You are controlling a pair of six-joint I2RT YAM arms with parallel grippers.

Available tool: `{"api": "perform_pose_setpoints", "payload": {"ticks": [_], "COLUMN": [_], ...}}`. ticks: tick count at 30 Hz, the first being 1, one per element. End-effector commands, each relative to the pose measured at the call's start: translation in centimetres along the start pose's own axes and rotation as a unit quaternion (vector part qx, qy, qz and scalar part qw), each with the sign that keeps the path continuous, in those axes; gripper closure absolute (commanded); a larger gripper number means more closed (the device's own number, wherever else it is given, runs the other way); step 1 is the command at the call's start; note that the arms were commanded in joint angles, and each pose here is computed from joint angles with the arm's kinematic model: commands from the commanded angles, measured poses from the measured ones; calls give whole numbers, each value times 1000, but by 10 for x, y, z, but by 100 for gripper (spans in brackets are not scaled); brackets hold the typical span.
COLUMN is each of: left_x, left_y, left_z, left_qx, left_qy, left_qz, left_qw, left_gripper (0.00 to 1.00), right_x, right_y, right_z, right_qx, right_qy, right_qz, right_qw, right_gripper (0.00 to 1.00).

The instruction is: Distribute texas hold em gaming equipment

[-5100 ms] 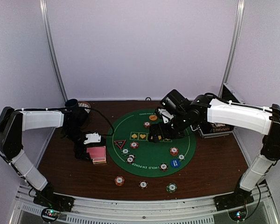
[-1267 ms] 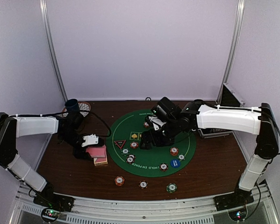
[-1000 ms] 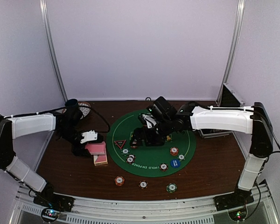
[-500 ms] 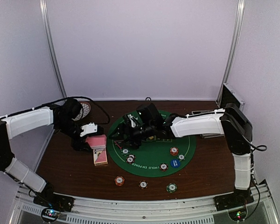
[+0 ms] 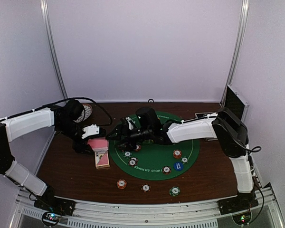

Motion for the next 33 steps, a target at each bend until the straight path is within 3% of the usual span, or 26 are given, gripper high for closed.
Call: {"api": "perform_pose_setpoints", "payload": {"ticks": [1, 19, 25, 32, 33], "left_x": [7, 7, 7, 9, 9], "left_y": [-14, -17, -18, -18, -18], "left_z": [-16, -21, -21, -20, -21], "left_qx": [-25, -29, -27, -24, -25], "left_qy": [10, 14, 14, 14, 14], "left_qz": [-16, -16, -19, -22, -20], "left_qw": [1000, 999, 999, 999, 999], "left_gripper": [100, 100, 100, 100, 96], "right_x": [15, 19, 19, 21, 21], "right_y": [8, 38, 45, 46, 46], "right_z": [1, -2, -2, -1, -1], "right_qx": [7, 25, 31, 33, 34], "right_qy": [-8, 15, 31, 38, 38], "right_qz": [-30, -61, -77, -84, -82], "right_qw": [999, 998, 996, 995, 995], "right_gripper": [25, 33, 48, 72, 76]}}
Point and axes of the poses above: each gripper's point midway between its finger pads, its own y axis out along the fingers, its own x axis along the line the jaws close on, z = x × y, the point moved 2 cm from there along -y, back along the fingers, and after that the axes turned 7 degrees about y, right-handed, at the moved point
